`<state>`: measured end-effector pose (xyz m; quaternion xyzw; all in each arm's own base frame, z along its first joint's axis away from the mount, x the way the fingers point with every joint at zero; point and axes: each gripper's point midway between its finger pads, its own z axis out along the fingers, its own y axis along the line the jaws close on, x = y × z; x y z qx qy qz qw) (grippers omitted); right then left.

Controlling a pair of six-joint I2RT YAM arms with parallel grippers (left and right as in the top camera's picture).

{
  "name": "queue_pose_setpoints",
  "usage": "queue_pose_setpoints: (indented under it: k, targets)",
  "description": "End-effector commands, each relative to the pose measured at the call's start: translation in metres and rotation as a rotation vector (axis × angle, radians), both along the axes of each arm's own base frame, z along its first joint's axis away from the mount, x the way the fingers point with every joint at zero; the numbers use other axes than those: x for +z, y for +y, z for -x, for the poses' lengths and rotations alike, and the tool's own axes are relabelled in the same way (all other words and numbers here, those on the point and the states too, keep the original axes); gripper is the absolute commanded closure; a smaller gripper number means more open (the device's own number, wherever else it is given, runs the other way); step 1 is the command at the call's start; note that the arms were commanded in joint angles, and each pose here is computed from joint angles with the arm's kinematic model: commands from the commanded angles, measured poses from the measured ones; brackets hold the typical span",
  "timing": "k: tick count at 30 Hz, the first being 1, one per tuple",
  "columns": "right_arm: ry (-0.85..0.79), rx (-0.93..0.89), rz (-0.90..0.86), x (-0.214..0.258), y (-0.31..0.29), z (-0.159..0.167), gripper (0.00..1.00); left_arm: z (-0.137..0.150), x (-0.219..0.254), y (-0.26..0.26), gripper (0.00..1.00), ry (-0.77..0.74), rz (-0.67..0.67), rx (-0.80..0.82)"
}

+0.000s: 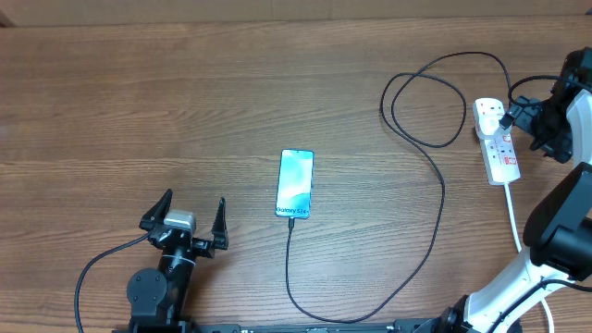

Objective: Plug charger to phone and switch on socket

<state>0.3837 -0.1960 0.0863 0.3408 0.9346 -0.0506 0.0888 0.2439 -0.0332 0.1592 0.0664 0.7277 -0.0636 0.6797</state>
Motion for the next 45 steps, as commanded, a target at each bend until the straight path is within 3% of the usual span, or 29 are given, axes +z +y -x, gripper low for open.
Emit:
queue_pose_setpoints:
  k: [1,21,45]
  targets:
    - [0.003,-0.003,0.006,-0.001,-0.003,0.001,0.0,0.0,0.0,0.003,0.0,-0.009,-0.022,0.015]
    - [-0.013,-0.003,0.013,0.007,-0.003,0.0,0.0,0.0,0.0,0.003,0.01,-0.009,-0.022,0.015]
    - [-0.299,-0.004,0.148,0.136,0.003,0.013,0.0,0.0,0.0,0.003,0.0,-0.008,-0.022,0.015]
